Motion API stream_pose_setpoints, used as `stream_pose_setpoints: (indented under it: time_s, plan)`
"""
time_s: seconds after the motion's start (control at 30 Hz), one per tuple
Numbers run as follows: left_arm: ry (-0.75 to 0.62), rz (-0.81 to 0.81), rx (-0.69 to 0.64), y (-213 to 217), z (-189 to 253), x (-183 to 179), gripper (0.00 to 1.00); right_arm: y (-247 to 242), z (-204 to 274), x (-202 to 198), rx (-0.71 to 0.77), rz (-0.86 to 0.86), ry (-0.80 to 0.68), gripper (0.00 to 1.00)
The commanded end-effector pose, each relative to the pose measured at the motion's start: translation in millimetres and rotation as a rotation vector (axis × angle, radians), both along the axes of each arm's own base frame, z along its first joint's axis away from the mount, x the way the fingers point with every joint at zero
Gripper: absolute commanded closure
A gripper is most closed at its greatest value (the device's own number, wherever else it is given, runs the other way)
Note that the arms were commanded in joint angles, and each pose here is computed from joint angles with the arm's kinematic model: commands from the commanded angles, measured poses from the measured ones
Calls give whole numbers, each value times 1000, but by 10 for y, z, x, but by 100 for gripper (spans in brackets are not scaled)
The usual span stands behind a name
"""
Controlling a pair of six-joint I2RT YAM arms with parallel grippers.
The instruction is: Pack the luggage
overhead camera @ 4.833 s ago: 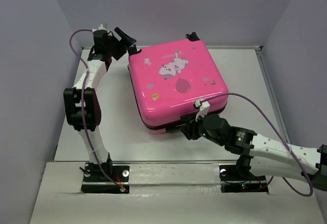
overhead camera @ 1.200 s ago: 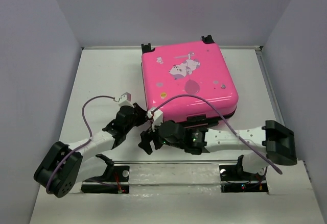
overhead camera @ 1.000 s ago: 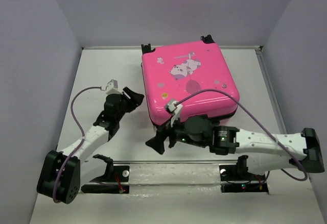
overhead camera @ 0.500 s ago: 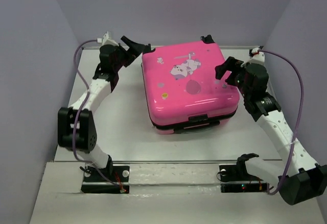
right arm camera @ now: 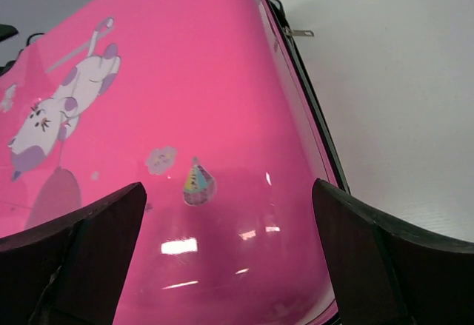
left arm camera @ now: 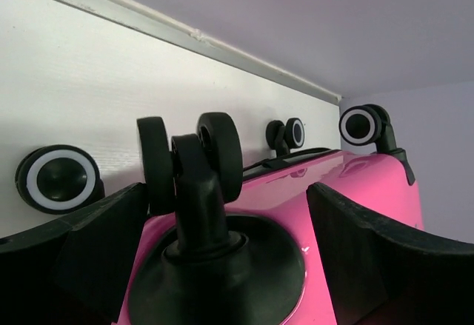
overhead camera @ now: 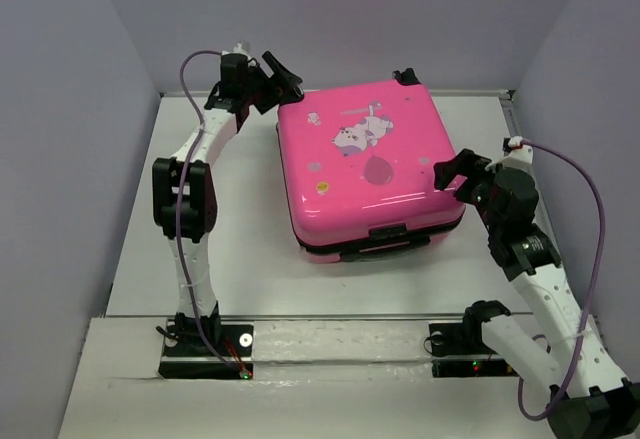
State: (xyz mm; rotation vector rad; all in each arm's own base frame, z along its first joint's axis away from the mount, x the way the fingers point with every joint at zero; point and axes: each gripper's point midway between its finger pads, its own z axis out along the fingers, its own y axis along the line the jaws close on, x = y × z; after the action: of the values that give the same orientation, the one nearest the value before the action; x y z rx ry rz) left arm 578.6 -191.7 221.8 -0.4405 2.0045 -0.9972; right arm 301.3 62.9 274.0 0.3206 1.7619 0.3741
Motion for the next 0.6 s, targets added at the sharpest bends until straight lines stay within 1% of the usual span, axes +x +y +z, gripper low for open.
stream_pose_setpoints:
  time_s: [0.0,0.07,0.1,0.13,0.17,0.2,0.23,0.27,0.3,0.33,0.37,0.4,0.5,0.53,0.57]
  plan:
    - [-104,-73,-61,-263,507,91,1,-115,-436,-116,25,-68,87,0]
    - [-90,-89,-84,-335,412,141,1,-199,-558,-180,48,-115,97,1]
    - [-89,-90,-97,-356,410,156,2,-282,-601,-211,44,-160,97,3]
    - [-108,-97,-113,-384,434,174,5,-354,-675,-299,41,-192,105,6]
    - [-97,-100,-140,-409,405,185,7,-468,-692,-344,40,-257,103,11]
    - [-97,-104,-151,-428,388,188,9,-524,-707,-391,41,-287,102,17]
    - [-93,-107,-161,-447,362,189,15,-581,-715,-468,43,-312,97,29]
    - [-92,-109,-177,-471,336,205,17,-651,-708,-509,50,-353,89,43]
    - [-100,-113,-184,-488,334,213,19,-686,-719,-561,49,-370,94,73]
    - [-92,-117,-191,-508,280,221,20,-717,-642,-605,64,-384,66,78]
    - [-94,-127,-198,-546,277,213,22,-745,-614,-629,79,-404,58,82]
    - [-89,-131,-211,-575,269,209,28,-803,-586,-657,80,-436,50,93]
    - [-93,-147,-246,-649,255,198,42,-822,-628,-675,93,-458,71,93]
    - [-99,-149,-254,-662,238,192,54,-808,-685,-667,102,-459,88,93]
    - [-103,-151,-261,-665,246,182,62,-791,-763,-654,109,-459,109,93]
